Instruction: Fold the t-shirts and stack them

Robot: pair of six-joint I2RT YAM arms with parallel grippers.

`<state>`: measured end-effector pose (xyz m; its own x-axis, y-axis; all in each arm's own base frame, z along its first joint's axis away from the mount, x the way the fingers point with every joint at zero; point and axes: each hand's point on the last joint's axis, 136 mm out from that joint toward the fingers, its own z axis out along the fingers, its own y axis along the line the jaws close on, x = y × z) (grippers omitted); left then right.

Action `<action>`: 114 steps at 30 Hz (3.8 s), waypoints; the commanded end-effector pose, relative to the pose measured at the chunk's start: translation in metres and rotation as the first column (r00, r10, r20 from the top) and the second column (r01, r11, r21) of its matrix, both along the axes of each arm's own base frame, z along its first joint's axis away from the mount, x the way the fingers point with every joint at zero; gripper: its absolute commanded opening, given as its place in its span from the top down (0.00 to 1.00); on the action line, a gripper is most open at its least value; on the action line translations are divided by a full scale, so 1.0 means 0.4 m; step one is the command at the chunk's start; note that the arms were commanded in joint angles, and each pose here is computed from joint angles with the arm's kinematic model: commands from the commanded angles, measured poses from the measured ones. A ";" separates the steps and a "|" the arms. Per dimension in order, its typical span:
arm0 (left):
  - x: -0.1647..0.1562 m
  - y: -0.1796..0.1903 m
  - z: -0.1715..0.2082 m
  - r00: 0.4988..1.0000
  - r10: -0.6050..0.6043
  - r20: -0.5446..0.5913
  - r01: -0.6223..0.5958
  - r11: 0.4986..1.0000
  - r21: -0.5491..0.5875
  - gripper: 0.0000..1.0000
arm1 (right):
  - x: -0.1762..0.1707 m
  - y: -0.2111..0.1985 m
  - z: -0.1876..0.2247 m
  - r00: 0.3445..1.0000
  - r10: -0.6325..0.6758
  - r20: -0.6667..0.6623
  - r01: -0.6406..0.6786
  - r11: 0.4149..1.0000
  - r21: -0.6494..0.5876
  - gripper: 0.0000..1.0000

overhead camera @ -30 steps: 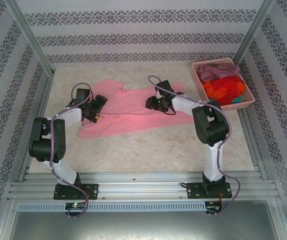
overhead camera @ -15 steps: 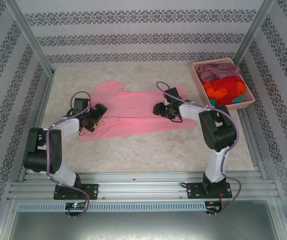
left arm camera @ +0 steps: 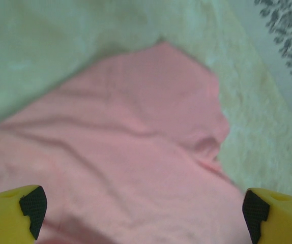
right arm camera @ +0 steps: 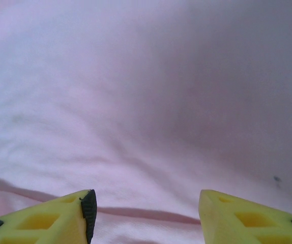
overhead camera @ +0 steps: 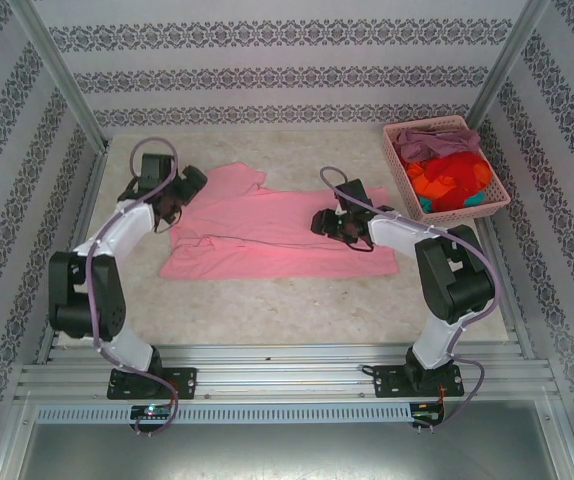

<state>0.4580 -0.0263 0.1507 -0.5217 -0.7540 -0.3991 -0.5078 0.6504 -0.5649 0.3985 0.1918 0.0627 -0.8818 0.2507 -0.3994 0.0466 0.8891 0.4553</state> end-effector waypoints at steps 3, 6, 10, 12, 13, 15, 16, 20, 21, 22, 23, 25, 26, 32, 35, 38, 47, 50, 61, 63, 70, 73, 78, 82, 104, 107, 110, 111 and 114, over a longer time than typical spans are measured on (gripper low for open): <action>0.046 0.046 -0.077 0.980 0.070 -0.185 -0.048 0.992 0.118 0.11 | 0.050 0.023 0.097 0.995 0.034 0.095 -0.034 0.999 0.006 0.43; 0.099 0.041 -0.107 0.969 0.082 -0.234 -0.049 0.988 0.146 0.22 | 0.055 0.019 0.101 0.994 0.028 0.101 -0.029 1.000 0.011 0.42; 0.167 0.037 -0.142 0.948 0.081 -0.307 -0.018 0.979 0.204 0.36 | 0.052 0.002 0.091 0.995 0.008 0.097 -0.008 1.000 0.002 0.42; 0.197 0.032 -0.157 0.940 0.063 -0.337 0.019 0.972 0.234 0.39 | 0.048 -0.004 0.080 0.996 0.002 0.093 -0.002 1.000 0.002 0.42; 0.208 0.029 -0.169 0.932 0.052 -0.358 0.040 0.969 0.246 0.40 | 0.046 -0.005 0.075 0.996 0.001 0.089 -0.001 1.000 0.002 0.42; 0.231 0.026 -0.177 0.924 0.044 -0.379 0.066 0.960 0.272 0.41 | 0.043 -0.009 0.068 0.997 -0.004 0.081 0.004 1.000 0.001 0.42; 0.239 0.025 -0.182 0.920 0.042 -0.390 0.079 0.954 0.288 0.42 | 0.042 -0.009 0.065 0.997 -0.006 0.082 0.006 1.000 0.003 0.42; 0.262 0.030 -0.212 0.904 0.036 -0.425 0.113 0.941 0.320 0.45 | 0.038 -0.008 0.050 0.997 -0.006 0.075 0.005 1.000 0.010 0.42; 0.270 0.031 -0.217 0.904 0.030 -0.426 0.123 0.937 0.326 0.47 | 0.037 -0.005 0.046 0.997 -0.002 0.072 0.002 1.000 0.011 0.42; 0.279 0.030 -0.222 0.905 0.018 -0.425 0.136 0.934 0.330 0.49 | 0.036 -0.003 0.043 0.998 -0.001 0.070 0.000 1.000 0.014 0.42; 0.286 0.027 -0.227 0.906 0.002 -0.424 0.152 0.931 0.331 0.50 | 0.035 -0.002 0.042 0.998 0.000 0.070 -0.001 1.000 0.015 0.42; 0.302 0.022 -0.242 0.907 -0.031 -0.420 0.185 0.925 0.332 0.51 | 0.033 0.003 0.034 0.998 0.005 0.067 -0.006 1.000 0.017 0.42; 0.307 0.018 -0.249 0.906 -0.047 -0.420 0.201 0.922 0.331 0.52 | 0.033 0.003 0.032 0.998 0.005 0.067 -0.006 1.000 0.018 0.42; 0.315 0.002 -0.306 0.887 -0.111 -0.449 0.271 0.911 0.310 0.52 | 0.023 0.011 0.011 0.998 0.011 0.054 -0.012 1.000 0.020 0.42; 0.302 -0.003 -0.335 0.866 -0.134 -0.481 0.303 0.907 0.293 0.52 | 0.018 0.011 0.009 0.998 0.010 0.054 -0.011 1.000 0.020 0.42; 0.284 -0.002 -0.354 0.843 -0.153 -0.516 0.338 0.896 0.287 0.57 | 0.014 0.007 0.009 0.999 0.006 0.053 -0.007 1.000 0.017 0.42; 0.249 -0.001 -0.385 0.792 -0.195 -0.579 0.412 0.870 0.270 0.90 | 0.024 0.007 0.027 0.997 0.009 0.075 -0.010 1.000 0.009 0.42; 0.255 0.001 -0.365 0.801 -0.193 -0.567 0.408 0.869 0.280 0.97 | 0.043 -0.015 0.044 0.995 -0.012 0.097 0.013 1.000 -0.015 0.42; 0.284 -0.017 -0.259 0.859 -0.204 -0.469 0.364 0.887 0.283 1.00 | 0.207 -0.286 0.056 0.948 -0.298 0.109 0.313 0.933 -0.178 0.45; 0.287 -0.020 -0.249 0.864 -0.209 -0.457 0.363 0.889 0.279 1.00 | 0.232 -0.326 0.044 0.937 -0.336 0.099 0.350 0.912 -0.212 0.46; 0.284 -0.020 -0.246 0.862 -0.218 -0.458 0.373 0.885 0.280 1.00 | 0.309 -0.416 -0.002 0.903 -0.427 0.052 0.420 0.848 -0.323 0.53; 0.282 -0.021 -0.251 0.858 -0.224 -0.462 0.380 0.883 0.277 1.00 | 0.331 -0.434 -0.016 0.890 -0.453 0.049 0.439 0.823 -0.361 0.56; 0.275 -0.019 -0.258 0.852 -0.227 -0.472 0.388 0.879 0.277 1.00 | 0.350 -0.460 -0.040 0.862 -0.507 0.028 0.474 0.783 -0.402 0.61; 0.271 -0.020 -0.264 0.851 -0.230 -0.472 0.390 0.879 0.275 1.00 | 0.355 -0.469 -0.066 0.841 -0.540 -0.003 0.488 0.762 -0.425 0.64; 0.265 -0.031 -0.274 0.847 -0.251 -0.468 0.401 0.881 0.253 1.00 | 0.343 -0.453 -0.141 0.810 -0.561 -0.172 0.437 0.773 -0.461 0.86; 0.262 -0.031 -0.276 0.846 -0.254 -0.469 0.404 0.880 0.252 1.00 | 0.338 -0.463 -0.131 0.800 -0.577 -0.164 0.452 0.759 -0.468 1.00; 0.261 -0.030 -0.269 0.849 -0.252 -0.465 0.401 0.880 0.255 1.00 | 0.351 -0.469 -0.089 0.807 -0.580 -0.116 0.480 0.756 -0.445 1.00; 0.261 -0.029 -0.264 0.850 -0.252 -0.462 0.400 0.880 0.256 1.00 | 0.357 -0.468 -0.071 0.811 -0.577 -0.096 0.488 0.758 -0.433 1.00; 0.266 -0.027 -0.238 0.862 -0.246 -0.443 0.388 0.883 0.265 1.00 | 0.374 -0.468 -0.007 0.822 -0.568 -0.026 0.514 0.762 -0.394 1.00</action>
